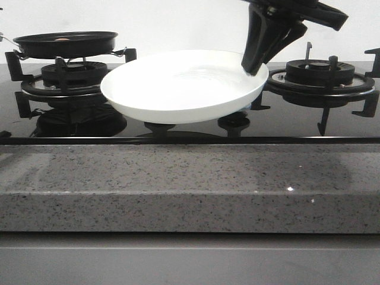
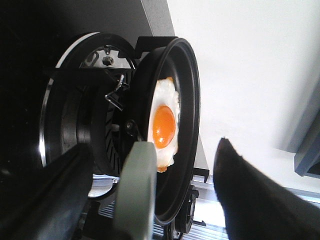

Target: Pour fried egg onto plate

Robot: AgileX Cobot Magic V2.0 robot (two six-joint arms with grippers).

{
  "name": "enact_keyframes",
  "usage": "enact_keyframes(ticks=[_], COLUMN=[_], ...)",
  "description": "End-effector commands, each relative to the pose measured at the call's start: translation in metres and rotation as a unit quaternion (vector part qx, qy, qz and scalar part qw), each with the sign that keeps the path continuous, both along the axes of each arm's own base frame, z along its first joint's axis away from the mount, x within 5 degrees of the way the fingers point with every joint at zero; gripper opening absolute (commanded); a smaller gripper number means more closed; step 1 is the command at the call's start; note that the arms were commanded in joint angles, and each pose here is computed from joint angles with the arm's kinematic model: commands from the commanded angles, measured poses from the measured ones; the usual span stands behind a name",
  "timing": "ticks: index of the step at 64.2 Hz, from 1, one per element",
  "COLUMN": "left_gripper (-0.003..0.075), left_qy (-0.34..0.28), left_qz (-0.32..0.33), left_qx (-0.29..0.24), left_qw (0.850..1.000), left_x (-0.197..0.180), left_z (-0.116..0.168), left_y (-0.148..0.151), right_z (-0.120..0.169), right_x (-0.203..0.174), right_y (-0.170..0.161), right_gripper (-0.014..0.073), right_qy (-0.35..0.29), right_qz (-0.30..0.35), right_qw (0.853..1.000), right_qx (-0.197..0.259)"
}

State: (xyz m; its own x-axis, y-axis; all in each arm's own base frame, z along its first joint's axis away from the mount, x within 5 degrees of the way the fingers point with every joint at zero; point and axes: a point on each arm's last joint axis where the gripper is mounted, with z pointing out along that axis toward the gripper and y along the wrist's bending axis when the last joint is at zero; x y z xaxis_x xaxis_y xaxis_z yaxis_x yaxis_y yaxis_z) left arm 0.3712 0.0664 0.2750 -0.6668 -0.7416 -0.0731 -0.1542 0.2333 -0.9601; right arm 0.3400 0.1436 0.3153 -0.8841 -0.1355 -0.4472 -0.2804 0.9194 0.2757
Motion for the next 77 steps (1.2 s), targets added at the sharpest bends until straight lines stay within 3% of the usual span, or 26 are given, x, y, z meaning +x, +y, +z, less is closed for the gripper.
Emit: enact_keyframes(ticks=[1, 44, 66, 77], left_gripper=[0.0491, 0.0484, 0.0235, 0.0149], left_qy=[-0.048, -0.043, -0.041, -0.042], left_qz=[-0.001, 0.016, 0.002, -0.006], left_qx=[-0.021, -0.008, -0.002, -0.006], left_qw=[0.999, 0.999, 0.999, 0.999], left_x=[-0.002, 0.004, 0.003, 0.002], left_z=[0.029, 0.026, 0.025, 0.026], left_y=[-0.004, -0.012, -0.014, -0.015], right_z=[0.026, 0.026, 0.026, 0.026], right_x=[-0.005, -0.005, -0.005, -0.005], right_y=[-0.001, -0.001, -0.001, -0.001], right_gripper=[-0.0069, -0.0069, -0.0069, -0.0069], right_qy=[-0.049, -0.049, -0.049, -0.049], right_qz=[-0.003, -0.003, -0.003, -0.003], right_qw=[0.999, 0.999, 0.999, 0.999], right_qx=[0.021, 0.021, 0.021, 0.021])
